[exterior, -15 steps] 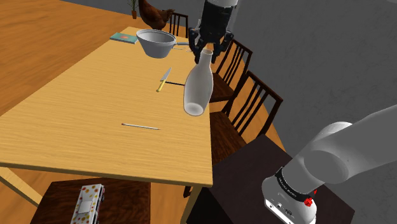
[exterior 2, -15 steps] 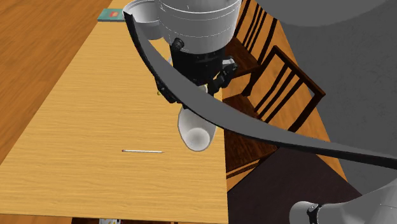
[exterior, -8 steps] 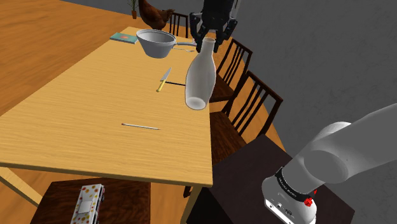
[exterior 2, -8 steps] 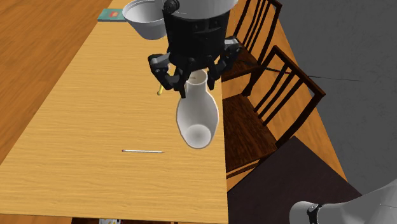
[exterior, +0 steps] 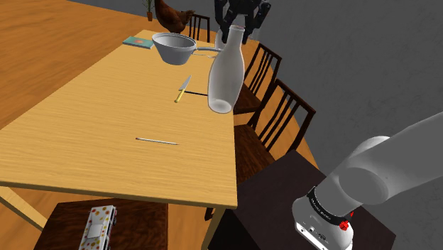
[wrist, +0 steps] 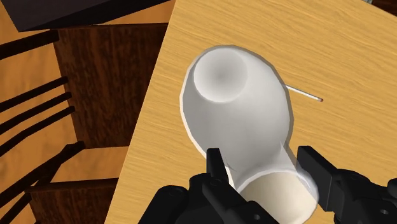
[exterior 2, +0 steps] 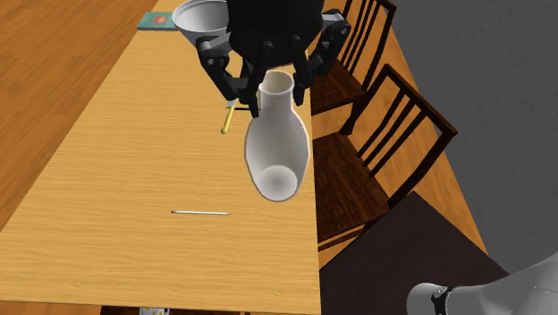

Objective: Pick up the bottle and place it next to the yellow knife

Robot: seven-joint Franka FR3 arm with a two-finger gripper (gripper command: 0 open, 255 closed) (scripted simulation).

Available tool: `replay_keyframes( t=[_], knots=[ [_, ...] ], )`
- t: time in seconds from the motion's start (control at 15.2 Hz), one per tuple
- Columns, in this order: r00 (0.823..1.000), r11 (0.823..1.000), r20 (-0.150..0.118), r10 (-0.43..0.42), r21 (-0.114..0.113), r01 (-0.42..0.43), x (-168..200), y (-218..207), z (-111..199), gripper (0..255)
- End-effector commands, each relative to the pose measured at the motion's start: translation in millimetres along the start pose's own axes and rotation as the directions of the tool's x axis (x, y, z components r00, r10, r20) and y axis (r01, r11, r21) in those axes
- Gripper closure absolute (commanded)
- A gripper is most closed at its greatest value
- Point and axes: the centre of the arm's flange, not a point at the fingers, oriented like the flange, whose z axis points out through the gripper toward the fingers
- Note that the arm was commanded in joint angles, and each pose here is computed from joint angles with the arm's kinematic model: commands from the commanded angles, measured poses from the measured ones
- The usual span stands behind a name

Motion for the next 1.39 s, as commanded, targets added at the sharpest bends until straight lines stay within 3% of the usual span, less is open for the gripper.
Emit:
replay_keyframes(
  t=[0.0,0.92,1.32],
  knots=[
    [1.000,1.000,0.000,0.000,0.000,0.000,1,1,-11,255],
    [1.000,1.000,0.000,0.000,0.000,0.000,8,3,-81,255],
    [1.000,1.000,0.000,0.000,0.000,0.000,63,-3,-24,255]
  ],
)
